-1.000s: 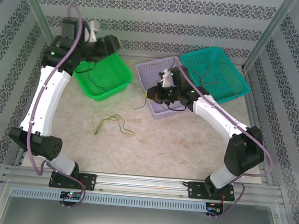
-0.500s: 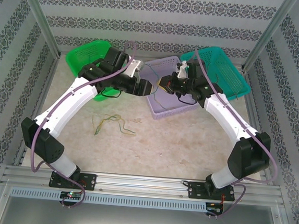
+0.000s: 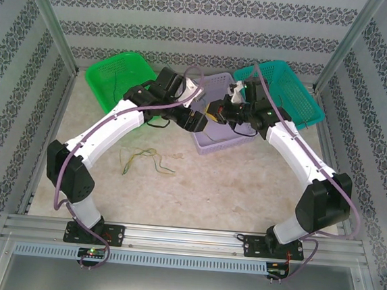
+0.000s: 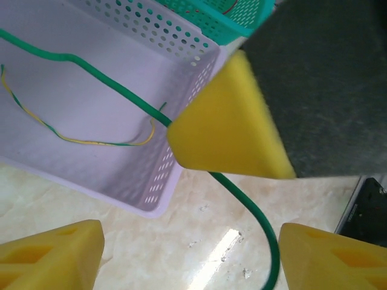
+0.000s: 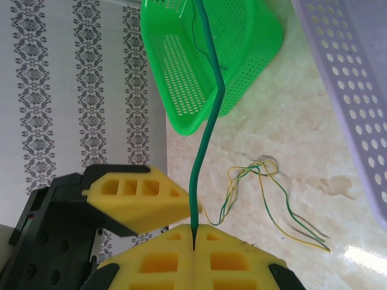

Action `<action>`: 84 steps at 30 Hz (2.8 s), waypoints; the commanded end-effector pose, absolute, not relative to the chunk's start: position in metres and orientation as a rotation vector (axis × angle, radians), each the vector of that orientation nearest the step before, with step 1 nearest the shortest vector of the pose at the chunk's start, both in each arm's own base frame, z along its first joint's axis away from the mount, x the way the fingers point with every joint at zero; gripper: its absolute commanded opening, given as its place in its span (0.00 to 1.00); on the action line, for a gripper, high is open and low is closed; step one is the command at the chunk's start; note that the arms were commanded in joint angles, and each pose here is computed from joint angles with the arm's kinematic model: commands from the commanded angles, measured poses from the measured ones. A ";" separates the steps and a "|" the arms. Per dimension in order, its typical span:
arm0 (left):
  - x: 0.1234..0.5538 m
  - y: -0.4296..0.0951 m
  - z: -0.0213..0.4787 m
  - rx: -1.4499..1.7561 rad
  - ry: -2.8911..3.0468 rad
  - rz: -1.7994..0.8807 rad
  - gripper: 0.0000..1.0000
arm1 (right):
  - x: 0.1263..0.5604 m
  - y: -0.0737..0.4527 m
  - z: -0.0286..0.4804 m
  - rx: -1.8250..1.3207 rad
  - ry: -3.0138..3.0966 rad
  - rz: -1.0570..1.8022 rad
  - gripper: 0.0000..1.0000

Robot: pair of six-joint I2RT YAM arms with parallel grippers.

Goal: Untangle the cables

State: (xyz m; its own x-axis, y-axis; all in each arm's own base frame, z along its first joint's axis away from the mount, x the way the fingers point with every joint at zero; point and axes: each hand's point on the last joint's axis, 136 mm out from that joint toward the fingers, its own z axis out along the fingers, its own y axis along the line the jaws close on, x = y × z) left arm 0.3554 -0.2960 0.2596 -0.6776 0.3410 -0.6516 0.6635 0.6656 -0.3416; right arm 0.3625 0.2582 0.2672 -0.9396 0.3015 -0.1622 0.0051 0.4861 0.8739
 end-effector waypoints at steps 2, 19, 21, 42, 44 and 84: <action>0.360 -0.307 0.281 0.761 2.269 -0.814 0.55 | 0.362 0.255 0.293 0.246 2.372 1.454 0.00; 0.337 -0.324 0.275 0.197 2.389 -1.151 0.00 | 0.374 0.239 0.295 0.283 2.191 1.294 0.00; 0.327 -0.335 0.279 0.237 2.392 -1.250 0.00 | 0.373 0.239 0.293 0.266 2.192 1.283 0.00; 0.278 -0.378 0.264 0.369 2.601 -1.610 0.05 | 0.349 0.241 0.303 -0.092 2.093 1.238 0.00; 0.282 -0.372 0.271 0.329 2.578 -1.584 0.23 | 0.345 0.242 0.304 -0.115 2.093 1.247 0.00; 0.404 -0.211 0.295 -0.496 2.698 -0.838 0.00 | 0.303 0.316 0.281 -0.770 2.126 0.625 0.00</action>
